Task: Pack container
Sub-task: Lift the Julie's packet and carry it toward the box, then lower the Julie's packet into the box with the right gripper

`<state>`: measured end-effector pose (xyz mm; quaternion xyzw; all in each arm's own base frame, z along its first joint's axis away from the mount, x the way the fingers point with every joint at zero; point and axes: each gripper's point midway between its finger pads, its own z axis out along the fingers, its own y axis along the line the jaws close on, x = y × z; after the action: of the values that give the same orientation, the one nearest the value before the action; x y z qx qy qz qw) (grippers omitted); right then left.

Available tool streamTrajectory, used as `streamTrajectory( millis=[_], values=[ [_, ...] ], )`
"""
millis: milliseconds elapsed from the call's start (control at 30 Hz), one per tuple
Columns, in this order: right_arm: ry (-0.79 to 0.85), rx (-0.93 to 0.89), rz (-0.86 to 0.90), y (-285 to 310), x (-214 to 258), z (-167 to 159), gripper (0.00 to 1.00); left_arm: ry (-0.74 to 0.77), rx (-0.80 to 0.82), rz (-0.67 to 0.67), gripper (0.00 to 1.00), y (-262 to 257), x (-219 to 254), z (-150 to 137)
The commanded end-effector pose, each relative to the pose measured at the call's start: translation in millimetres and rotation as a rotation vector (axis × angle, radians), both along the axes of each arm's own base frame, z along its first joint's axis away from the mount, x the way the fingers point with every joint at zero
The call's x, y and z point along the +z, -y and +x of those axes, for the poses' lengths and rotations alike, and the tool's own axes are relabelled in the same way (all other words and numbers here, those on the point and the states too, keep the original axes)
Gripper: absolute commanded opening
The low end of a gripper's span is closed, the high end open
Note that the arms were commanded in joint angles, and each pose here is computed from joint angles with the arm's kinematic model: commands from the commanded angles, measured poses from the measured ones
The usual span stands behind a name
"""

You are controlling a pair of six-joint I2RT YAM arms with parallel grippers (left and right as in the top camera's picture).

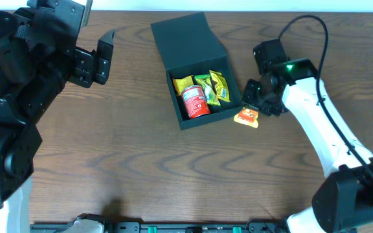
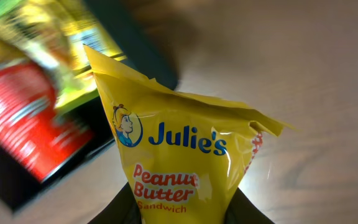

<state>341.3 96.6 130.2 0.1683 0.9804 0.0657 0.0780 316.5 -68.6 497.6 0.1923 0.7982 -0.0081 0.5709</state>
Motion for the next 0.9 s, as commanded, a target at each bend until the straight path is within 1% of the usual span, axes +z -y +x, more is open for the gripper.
streamTrajectory(
  millis=[0,67,200,367,533,600,667,767,867],
  values=[
    [0.063,0.266,0.039,-14.6,16.2,8.3,0.13,0.000,0.004,0.004,0.90,-1.3,0.0,1.9],
    [0.102,0.377,0.032,-19.2,22.9,12.7,0.14,0.000,0.004,0.004,0.90,-1.2,0.0,1.8],
    [0.152,0.507,0.031,-27.9,28.4,17.4,0.10,0.000,0.004,0.003,0.90,-1.2,0.1,1.9],
    [0.221,0.513,0.086,-51.9,33.9,29.4,0.09,0.000,0.003,0.003,0.90,-1.1,0.1,1.8],
    [0.264,0.376,0.153,-77.6,34.1,47.1,0.09,-0.005,0.003,-0.005,0.90,-0.7,-0.6,1.5],
    [0.264,0.294,0.186,-87.5,31.5,53.4,0.08,-0.009,-0.001,-0.006,0.90,0.0,-1.6,0.9],
    [0.257,0.195,0.212,-94.8,27.8,59.3,0.09,-0.016,0.000,-0.008,0.90,0.0,-2.9,0.4],
    [0.230,-0.050,0.189,-94.1,12.9,67.8,0.14,-0.033,0.000,-0.005,0.90,-0.2,-6.8,-1.3],
    [0.190,-0.285,0.175,-92.7,-3.7,69.1,0.14,-0.063,0.008,-0.021,0.90,-0.6,-12.5,-3.7]
  ],
)
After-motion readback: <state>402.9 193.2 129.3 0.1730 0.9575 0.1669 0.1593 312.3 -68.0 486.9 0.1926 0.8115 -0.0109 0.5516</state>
